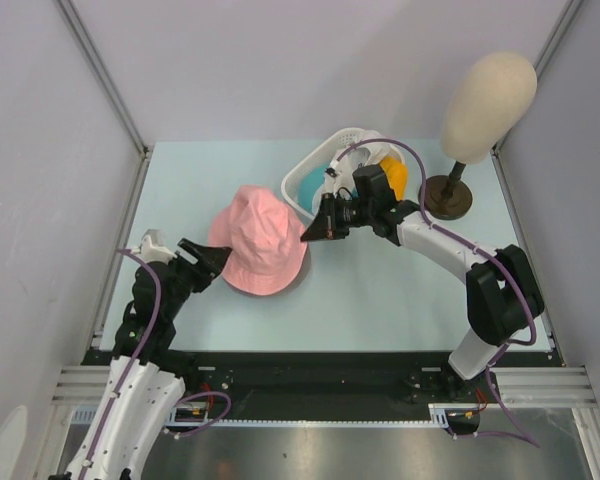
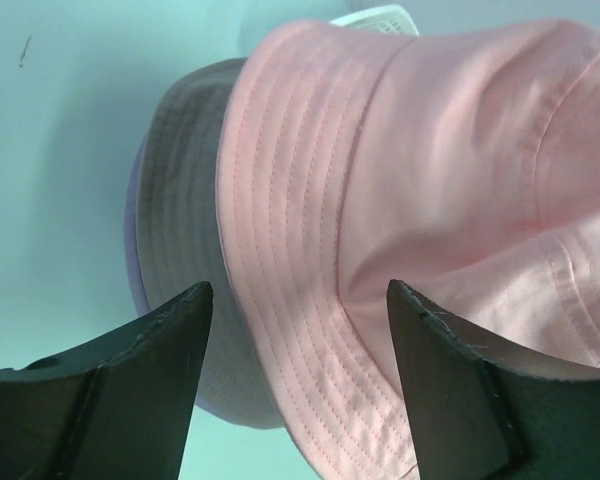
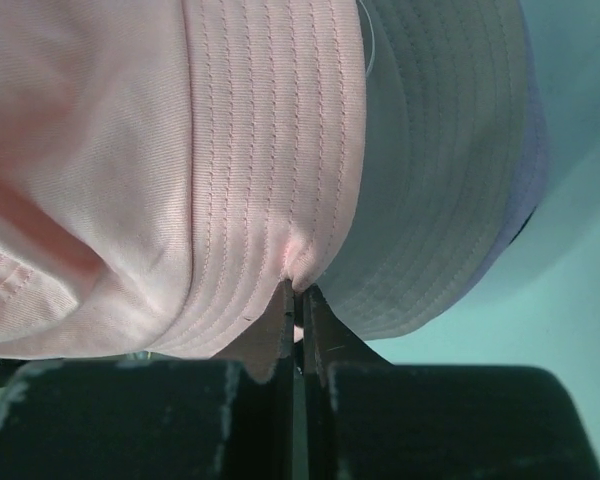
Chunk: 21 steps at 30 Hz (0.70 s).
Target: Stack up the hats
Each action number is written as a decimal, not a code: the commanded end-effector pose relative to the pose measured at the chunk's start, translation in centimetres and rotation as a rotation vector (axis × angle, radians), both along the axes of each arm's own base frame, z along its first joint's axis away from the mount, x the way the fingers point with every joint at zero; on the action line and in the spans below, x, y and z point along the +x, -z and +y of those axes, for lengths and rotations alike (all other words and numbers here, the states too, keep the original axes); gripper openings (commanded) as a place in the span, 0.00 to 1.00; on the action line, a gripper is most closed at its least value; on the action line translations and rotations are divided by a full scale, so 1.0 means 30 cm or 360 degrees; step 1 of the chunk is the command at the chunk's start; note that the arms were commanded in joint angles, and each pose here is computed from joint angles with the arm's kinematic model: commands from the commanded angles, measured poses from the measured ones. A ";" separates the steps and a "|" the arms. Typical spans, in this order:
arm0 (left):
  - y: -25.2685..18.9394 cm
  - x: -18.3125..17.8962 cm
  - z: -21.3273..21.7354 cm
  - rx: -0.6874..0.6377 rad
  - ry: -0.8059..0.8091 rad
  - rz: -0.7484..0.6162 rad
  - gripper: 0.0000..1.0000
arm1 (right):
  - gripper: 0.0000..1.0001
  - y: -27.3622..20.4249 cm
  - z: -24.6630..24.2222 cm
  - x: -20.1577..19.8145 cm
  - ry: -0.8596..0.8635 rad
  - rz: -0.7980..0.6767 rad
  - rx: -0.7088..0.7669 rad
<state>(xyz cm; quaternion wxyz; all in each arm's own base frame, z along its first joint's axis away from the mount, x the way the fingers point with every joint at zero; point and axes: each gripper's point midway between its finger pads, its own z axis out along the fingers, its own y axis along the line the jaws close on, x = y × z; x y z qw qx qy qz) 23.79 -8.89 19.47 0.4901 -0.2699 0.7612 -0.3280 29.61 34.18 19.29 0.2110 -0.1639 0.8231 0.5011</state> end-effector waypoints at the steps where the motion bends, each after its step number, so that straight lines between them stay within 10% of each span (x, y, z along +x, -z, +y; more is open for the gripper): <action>1: -0.076 0.049 0.020 -0.0048 -0.0053 -0.0139 0.74 | 0.00 -0.017 -0.011 0.006 -0.0003 -0.0069 -0.0063; 21: -0.013 0.096 0.064 -0.0164 -0.0107 -0.0113 0.57 | 0.00 -0.002 0.015 -0.006 -0.0039 -0.0081 -0.0132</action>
